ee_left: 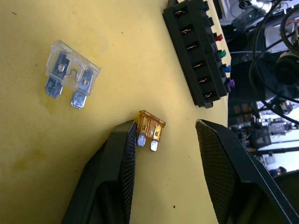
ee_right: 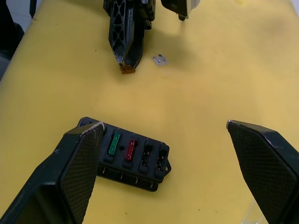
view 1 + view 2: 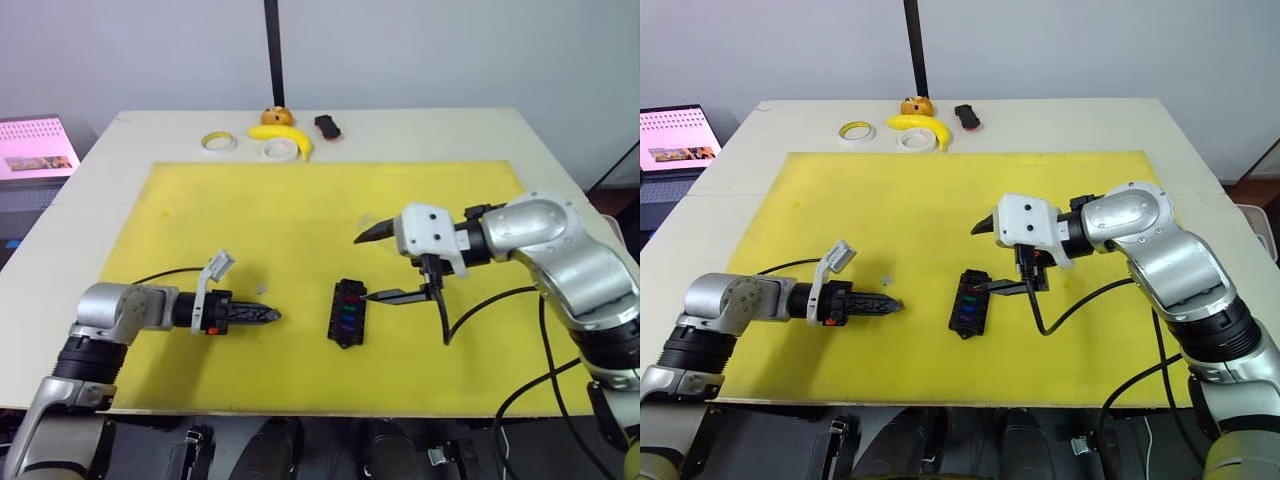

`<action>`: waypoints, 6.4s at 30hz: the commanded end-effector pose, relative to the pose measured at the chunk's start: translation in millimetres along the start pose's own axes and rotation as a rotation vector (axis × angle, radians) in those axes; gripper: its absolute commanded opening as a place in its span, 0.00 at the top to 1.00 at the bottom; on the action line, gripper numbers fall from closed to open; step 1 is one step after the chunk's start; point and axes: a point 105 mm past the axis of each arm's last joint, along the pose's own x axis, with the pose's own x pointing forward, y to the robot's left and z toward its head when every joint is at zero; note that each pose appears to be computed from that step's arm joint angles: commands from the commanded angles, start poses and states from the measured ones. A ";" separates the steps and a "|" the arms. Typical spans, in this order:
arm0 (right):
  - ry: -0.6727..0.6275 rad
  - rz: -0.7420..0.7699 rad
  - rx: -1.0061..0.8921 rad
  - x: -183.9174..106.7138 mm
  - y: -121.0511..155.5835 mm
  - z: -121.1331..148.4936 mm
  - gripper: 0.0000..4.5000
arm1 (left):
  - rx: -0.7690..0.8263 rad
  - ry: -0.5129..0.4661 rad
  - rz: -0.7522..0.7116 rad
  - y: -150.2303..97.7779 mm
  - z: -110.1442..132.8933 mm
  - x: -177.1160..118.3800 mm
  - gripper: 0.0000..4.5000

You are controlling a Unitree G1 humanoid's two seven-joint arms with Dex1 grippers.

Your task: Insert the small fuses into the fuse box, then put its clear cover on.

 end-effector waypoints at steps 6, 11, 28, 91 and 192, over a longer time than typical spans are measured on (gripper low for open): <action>-0.014 -0.007 -0.048 1.1 -0.5 7.6 0.00 | -0.015 0.020 0.012 2.0 -8.5 -2.1 0.97; -0.014 -0.005 -0.048 1.6 -0.5 7.4 0.00 | -0.014 0.010 0.022 3.2 -8.8 -5.4 1.00; -0.016 0.005 -0.043 5.6 1.4 7.0 0.00 | 0.030 0.008 0.043 1.9 -13.0 -7.6 1.00; -0.242 0.139 0.412 23.5 -2.0 59.7 0.99 | 0.718 -0.262 -0.113 -116.0 59.5 -0.3 1.00; 0.289 0.159 0.294 37.1 -3.0 10.2 1.00 | 1.075 0.035 0.197 -53.8 34.8 12.1 0.01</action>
